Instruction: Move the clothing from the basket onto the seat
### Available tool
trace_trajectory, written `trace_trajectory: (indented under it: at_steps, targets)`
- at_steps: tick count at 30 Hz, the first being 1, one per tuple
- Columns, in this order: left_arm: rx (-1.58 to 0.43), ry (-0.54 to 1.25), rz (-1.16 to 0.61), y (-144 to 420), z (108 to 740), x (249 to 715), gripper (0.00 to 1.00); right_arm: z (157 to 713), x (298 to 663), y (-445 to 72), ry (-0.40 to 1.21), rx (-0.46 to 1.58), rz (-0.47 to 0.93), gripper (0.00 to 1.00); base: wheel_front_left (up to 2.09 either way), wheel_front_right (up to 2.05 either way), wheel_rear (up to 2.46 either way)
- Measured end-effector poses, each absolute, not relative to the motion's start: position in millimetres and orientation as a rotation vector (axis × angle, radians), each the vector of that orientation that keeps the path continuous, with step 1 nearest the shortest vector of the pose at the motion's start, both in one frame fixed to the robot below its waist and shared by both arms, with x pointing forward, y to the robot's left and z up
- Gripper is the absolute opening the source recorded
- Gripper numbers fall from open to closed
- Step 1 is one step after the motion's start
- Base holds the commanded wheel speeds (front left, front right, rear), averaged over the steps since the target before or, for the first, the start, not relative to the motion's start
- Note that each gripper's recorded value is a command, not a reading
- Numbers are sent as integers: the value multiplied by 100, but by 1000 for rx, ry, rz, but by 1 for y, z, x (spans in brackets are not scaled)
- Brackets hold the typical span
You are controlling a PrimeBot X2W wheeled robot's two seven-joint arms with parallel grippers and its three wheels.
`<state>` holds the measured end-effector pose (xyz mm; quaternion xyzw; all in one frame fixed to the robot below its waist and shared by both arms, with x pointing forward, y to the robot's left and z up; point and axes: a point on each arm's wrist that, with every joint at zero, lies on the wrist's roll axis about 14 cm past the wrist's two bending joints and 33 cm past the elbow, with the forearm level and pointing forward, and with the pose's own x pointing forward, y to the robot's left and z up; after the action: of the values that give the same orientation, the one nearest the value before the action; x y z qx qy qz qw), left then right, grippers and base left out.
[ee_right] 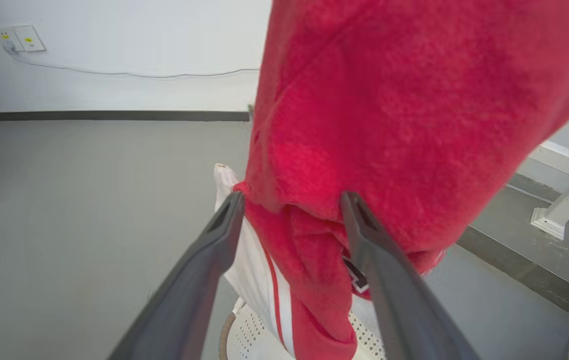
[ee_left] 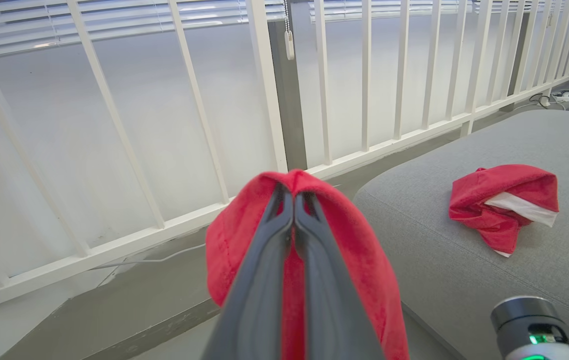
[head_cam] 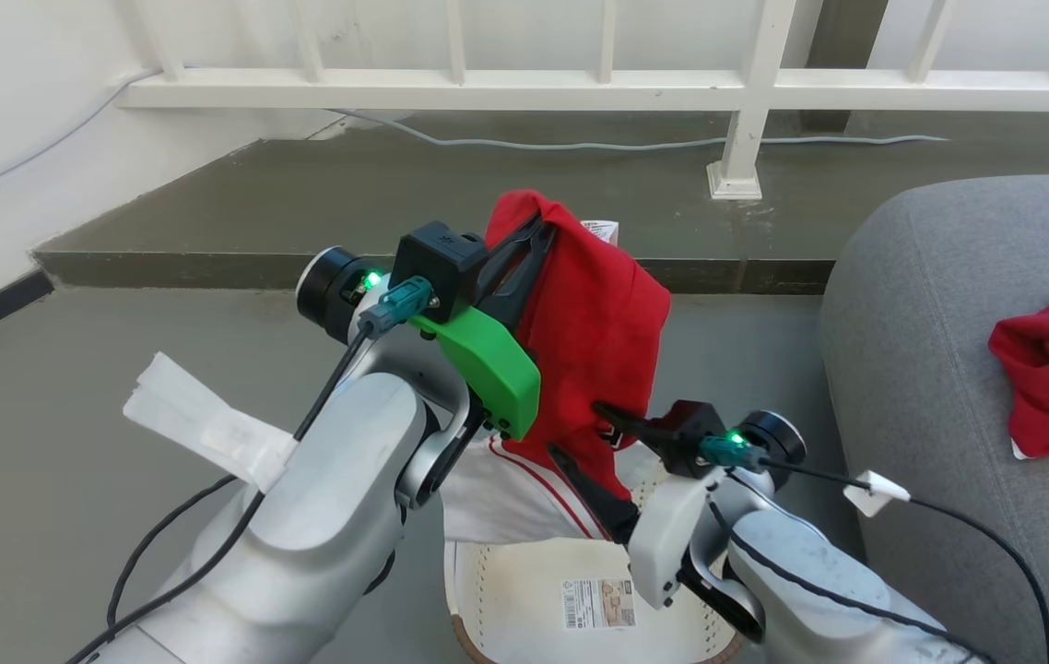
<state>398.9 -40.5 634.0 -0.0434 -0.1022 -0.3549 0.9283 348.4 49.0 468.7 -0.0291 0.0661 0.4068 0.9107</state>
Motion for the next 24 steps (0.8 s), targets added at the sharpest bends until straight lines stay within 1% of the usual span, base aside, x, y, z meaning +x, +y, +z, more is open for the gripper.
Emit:
trace_trajectory:
  at_steps: [6, 11, 17, 18, 19, 20, 21, 23, 24]
  targets:
    - [-87, -214, -732, -43, 636, 396, 0, 475, 352, 61, 89, -185, 908, 100, 0, 0, 0]
    - [-82, -213, -731, -43, 637, 394, 0, 467, 354, 62, 68, -348, 956, 100, 0, 0, 0]
    - [-79, -211, -737, -44, 638, 392, 0, 464, 356, 62, 61, -382, 959, 100, 0, 0, 0]
    - [-79, -212, -736, -44, 638, 392, 0, 464, 356, 62, 61, -383, 960, 97, 0, 0, 0]
    - [-79, -214, -736, -44, 639, 391, 0, 464, 356, 62, 59, -384, 960, 69, 0, 0, 0]
    - [-80, -216, -738, -44, 639, 391, 0, 465, 357, 62, 56, -389, 953, 47, 0, 0, 0]
    - [-80, -218, -739, -45, 640, 390, 0, 467, 359, 62, 49, -392, 946, 43, 0, 0, 0]
    - [-82, -220, -735, -44, 641, 390, 0, 470, 362, 62, 37, -390, 937, 26, 0, 0, 0]
    - [-82, -220, -734, -44, 641, 390, 0, 471, 363, 62, 34, -389, 928, 13, 0, 0, 0]
